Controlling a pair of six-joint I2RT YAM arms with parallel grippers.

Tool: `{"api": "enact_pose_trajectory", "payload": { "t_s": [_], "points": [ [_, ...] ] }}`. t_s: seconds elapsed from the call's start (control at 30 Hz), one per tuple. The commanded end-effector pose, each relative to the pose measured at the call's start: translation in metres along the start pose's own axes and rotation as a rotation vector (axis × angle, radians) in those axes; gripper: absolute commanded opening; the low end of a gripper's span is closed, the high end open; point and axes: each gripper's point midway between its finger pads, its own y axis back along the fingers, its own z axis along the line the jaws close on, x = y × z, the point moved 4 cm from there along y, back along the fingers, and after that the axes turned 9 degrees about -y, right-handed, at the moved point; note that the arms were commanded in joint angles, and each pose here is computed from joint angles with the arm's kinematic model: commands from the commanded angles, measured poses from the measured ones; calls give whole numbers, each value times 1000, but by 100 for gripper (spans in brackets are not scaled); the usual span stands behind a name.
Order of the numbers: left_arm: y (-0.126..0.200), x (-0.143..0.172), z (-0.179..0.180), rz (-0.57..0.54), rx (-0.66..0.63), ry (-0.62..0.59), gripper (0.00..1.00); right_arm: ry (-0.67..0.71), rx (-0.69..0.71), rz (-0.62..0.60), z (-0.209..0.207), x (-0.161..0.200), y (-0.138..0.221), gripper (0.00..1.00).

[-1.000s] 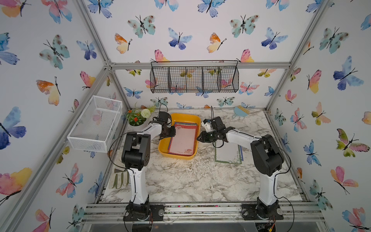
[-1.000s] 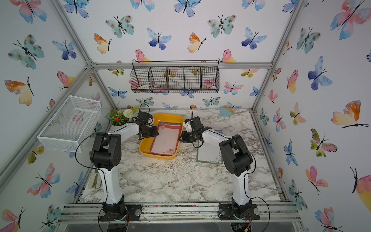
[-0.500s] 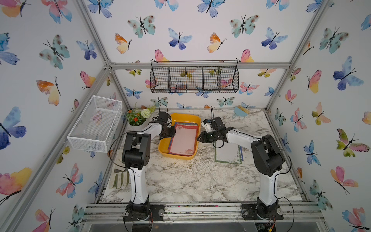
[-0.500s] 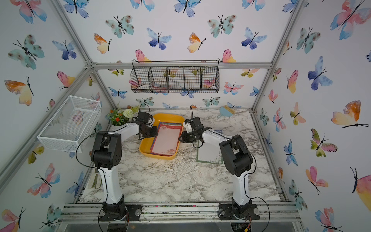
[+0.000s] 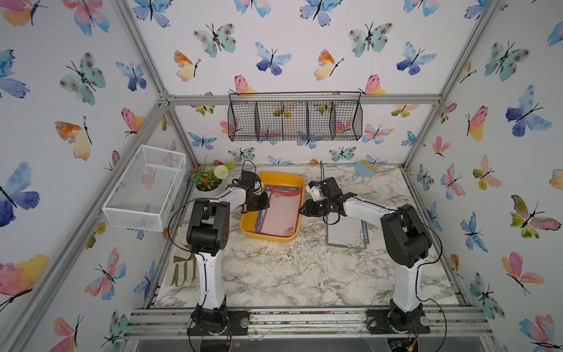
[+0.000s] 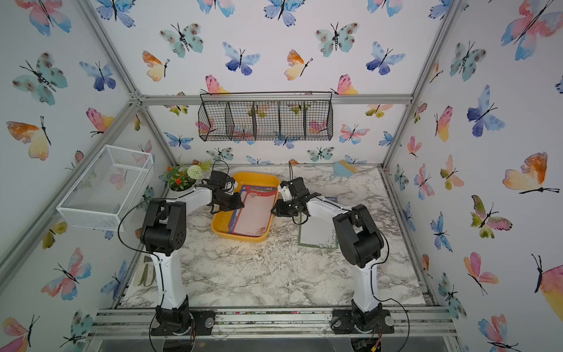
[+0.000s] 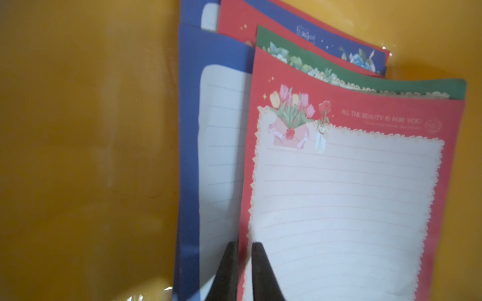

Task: Take out the stationery paper from the storage box
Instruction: Pick up the stationery paper from the storage box.

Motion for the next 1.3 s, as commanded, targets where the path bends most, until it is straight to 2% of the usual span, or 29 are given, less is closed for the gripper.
{"api": "enact_pose_trajectory", "payload": {
  "t_s": [0.0,0.3,0.4,0.63,0.83,1.0,1.13,1.27],
  "points": [
    [0,-2,-10,-1,110,27,12,-16,38,49,-6,11,-2,29],
    [-4,3,-15,14,261,92,12,-15,36,53,-7,12,-4,29],
    [-5,4,-13,13,247,85,23,-16,36,53,-7,12,-4,29],
    [-11,9,-13,43,256,63,29,-18,36,54,-9,14,-4,29],
    [-19,14,-21,75,260,32,26,-19,37,54,-10,16,-3,29],
    [-19,14,-24,78,263,20,12,-20,40,54,-11,18,-2,29],
    [-9,7,-28,48,259,-11,0,-13,45,40,-9,15,1,29],
    [16,-8,-34,-25,218,-79,0,16,60,0,-2,6,12,29]
  ]
}}
